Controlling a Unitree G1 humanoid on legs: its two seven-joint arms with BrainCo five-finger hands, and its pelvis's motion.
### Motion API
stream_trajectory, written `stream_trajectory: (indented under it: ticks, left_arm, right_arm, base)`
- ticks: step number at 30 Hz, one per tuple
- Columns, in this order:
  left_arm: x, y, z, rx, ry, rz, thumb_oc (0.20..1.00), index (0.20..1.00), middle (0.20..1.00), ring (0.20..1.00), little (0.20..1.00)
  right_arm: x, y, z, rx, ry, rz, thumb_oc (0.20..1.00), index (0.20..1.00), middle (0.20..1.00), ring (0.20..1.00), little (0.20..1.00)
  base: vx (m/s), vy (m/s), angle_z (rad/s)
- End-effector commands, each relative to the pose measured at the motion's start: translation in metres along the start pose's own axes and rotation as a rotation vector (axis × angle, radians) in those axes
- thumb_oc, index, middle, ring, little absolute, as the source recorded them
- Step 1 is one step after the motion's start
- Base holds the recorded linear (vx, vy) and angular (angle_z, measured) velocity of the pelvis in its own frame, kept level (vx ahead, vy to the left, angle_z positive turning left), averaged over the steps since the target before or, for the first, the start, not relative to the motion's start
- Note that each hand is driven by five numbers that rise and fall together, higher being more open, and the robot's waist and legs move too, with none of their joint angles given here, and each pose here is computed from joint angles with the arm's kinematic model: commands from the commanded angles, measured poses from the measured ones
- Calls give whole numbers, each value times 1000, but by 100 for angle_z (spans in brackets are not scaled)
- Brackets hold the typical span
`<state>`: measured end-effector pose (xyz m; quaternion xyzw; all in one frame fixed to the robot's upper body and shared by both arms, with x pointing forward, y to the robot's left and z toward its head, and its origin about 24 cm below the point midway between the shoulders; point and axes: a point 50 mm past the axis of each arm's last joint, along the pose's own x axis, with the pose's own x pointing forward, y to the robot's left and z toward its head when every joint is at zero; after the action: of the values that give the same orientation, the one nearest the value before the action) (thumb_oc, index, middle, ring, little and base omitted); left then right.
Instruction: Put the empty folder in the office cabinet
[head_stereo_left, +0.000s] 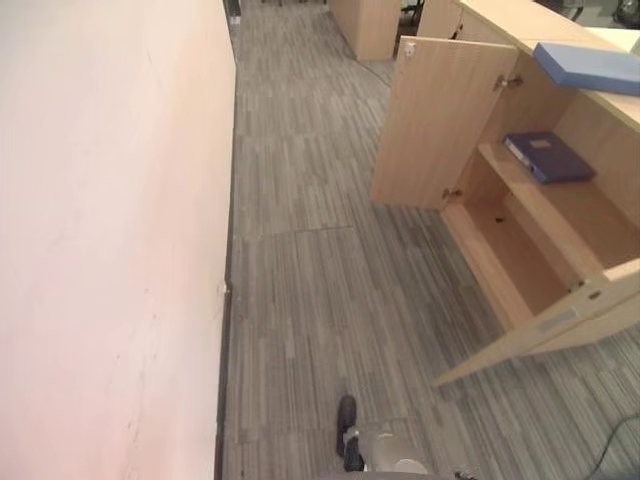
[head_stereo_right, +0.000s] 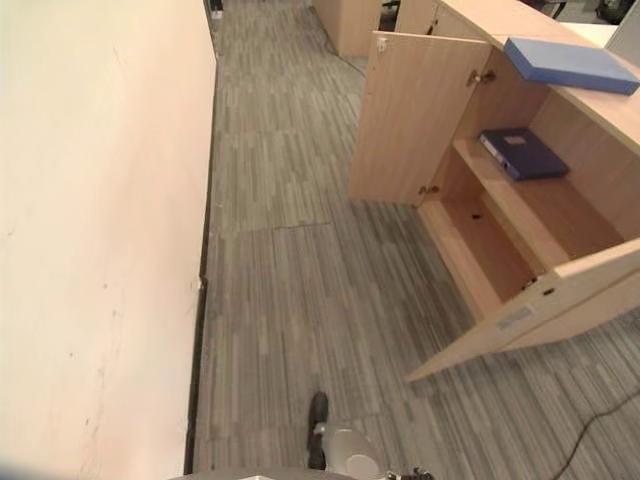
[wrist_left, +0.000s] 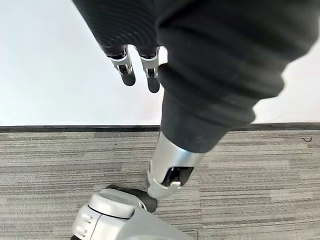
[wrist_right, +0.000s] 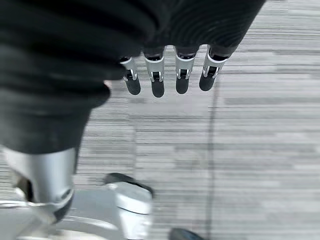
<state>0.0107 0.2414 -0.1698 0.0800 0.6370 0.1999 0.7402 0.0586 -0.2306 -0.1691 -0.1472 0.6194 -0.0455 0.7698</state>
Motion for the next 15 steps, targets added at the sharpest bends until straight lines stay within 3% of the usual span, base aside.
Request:
stream_trajectory:
  ticks: [1,8,12,15]
  left_arm:
    - [0,1,1,-71,16,15,1000,1000,1000,1000,1000]
    - [0,-14,41,-52,-128,-44,1000,1000,1000,1000,1000]
    - [-6,-20,84,128,-323,-21,1000,1000,1000,1000,1000]
    - [-7,-21,86,155,-337,12,1000,1000,1000,1000,1000]
  right_arm:
    - [-2,-2,-21,-53,96,-2,1000,1000,1000,1000,1000]
    - [-1,-11,-18,-61,97,-30,1000,1000,1000,1000,1000]
    - [1,-10,1,-115,32,-46,1000,1000,1000,1000,1000]
    - [2,-15,10,-135,23,-88,1000,1000,1000,1000,1000]
  base:
    - [216,-102,7]
    - [326,-170,14]
    - [243,-284,10]
    - [232,-318,-19]
